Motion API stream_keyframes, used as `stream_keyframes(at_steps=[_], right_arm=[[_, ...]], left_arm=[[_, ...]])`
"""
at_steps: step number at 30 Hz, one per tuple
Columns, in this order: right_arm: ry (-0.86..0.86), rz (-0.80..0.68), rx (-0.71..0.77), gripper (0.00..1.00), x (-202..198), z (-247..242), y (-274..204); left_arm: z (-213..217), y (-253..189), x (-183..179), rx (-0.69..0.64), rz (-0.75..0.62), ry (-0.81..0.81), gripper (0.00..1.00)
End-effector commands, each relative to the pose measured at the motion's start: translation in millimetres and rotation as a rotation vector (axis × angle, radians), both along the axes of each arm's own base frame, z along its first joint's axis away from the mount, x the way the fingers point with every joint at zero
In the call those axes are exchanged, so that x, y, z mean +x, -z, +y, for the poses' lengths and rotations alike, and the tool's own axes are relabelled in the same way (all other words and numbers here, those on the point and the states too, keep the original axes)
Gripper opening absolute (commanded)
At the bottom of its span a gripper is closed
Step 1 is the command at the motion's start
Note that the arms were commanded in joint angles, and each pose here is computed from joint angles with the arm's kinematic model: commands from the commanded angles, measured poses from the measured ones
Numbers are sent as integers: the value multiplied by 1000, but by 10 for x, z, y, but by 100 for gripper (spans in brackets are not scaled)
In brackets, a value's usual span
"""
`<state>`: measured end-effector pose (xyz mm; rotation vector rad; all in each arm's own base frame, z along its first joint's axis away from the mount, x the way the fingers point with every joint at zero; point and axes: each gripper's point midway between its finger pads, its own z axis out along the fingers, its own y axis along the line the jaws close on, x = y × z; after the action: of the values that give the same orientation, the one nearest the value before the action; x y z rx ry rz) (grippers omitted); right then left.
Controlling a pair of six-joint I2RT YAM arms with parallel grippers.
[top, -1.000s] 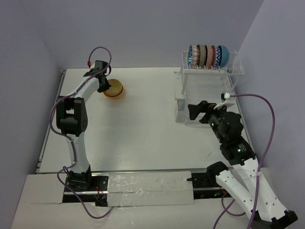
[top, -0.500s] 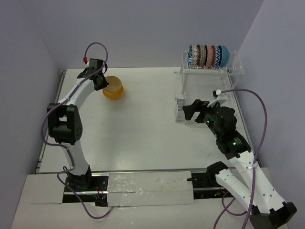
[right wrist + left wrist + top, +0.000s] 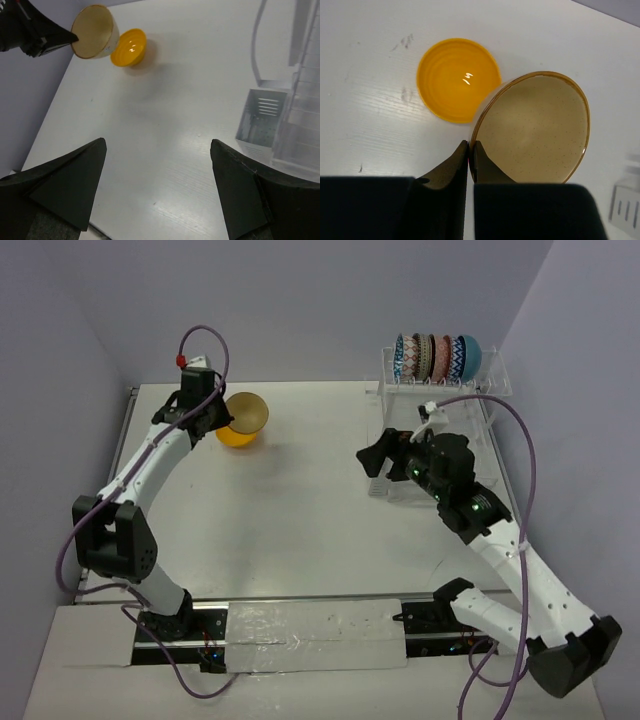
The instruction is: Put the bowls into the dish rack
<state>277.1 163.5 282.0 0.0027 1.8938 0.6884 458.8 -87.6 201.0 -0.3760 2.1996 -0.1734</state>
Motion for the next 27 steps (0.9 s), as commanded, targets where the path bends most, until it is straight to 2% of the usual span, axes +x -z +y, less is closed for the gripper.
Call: stream_keyframes(at_steps=[1,4,12,27], right_arm=[[-27,-21,47,92,72,256,-289],[-36,45,13,91,204,454,-194],[-13,79,-55,87,395,758,-229],[-76,110,-115,70,560,1277,-172]], left_arm=[[-375,-691,-152,-49,-216,103,0],[-571,-756,-380,-48,-232,140,0],[-950,-942,-851,-93,-286,221,0],[-1246,-1108,-1155,-94,-315,288,0]])
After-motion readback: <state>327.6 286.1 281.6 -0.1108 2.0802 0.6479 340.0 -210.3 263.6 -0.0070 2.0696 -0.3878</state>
